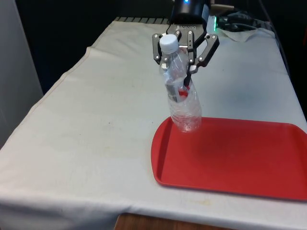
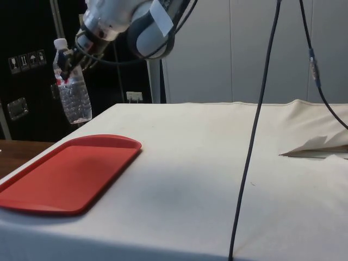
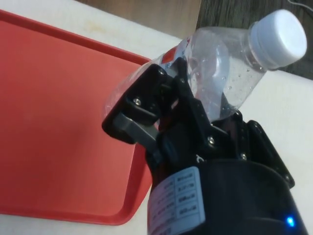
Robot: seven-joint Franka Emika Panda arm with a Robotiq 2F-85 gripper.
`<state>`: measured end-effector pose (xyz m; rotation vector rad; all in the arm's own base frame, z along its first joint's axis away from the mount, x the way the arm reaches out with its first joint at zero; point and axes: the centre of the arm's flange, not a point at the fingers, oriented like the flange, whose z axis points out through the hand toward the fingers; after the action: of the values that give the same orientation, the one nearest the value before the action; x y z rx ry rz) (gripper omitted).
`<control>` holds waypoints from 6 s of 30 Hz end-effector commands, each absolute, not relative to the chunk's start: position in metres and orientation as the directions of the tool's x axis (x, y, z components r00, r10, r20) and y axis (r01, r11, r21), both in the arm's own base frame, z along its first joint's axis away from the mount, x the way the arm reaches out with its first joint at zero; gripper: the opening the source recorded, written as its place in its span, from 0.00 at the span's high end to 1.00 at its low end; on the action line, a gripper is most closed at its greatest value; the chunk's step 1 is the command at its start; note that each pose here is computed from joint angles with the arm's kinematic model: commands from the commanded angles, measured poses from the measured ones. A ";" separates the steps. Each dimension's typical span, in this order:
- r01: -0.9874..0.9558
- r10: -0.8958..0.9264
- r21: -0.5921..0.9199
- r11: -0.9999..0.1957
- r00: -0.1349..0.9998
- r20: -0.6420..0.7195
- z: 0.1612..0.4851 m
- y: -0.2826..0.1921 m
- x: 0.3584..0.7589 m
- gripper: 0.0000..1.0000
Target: Place the bottle upright on the tray.
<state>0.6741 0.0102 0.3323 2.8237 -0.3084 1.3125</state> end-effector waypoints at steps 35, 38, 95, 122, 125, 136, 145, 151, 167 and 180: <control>-0.094 -0.132 -0.094 -0.991 0.590 0.796 0.301 0.014 0.662 0.65; -0.074 -0.113 -0.086 -0.994 0.583 0.805 0.298 0.014 0.661 0.65; 0.156 0.201 0.142 -0.978 0.490 0.848 0.274 0.024 0.656 0.65; 0.222 0.222 0.127 -0.967 0.477 0.850 0.247 0.056 0.653 0.65; 0.228 0.221 0.132 -0.965 0.427 0.877 0.251 0.058 0.652 0.65; 0.240 0.233 0.134 -0.961 0.451 0.861 0.249 0.063 0.650 0.65; 0.250 0.242 0.139 -0.958 0.453 0.858 0.248 0.071 0.656 0.65; 0.255 0.246 0.141 -0.957 0.450 0.858 0.247 0.077 0.662 0.65; 0.304 0.266 0.143 -0.942 0.415 0.870 0.249 0.113 0.668 0.65; 0.336 0.255 0.124 -0.934 0.382 0.888 0.239 0.129 0.659 0.65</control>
<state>0.6599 0.1321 0.2382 2.6934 0.5880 1.6620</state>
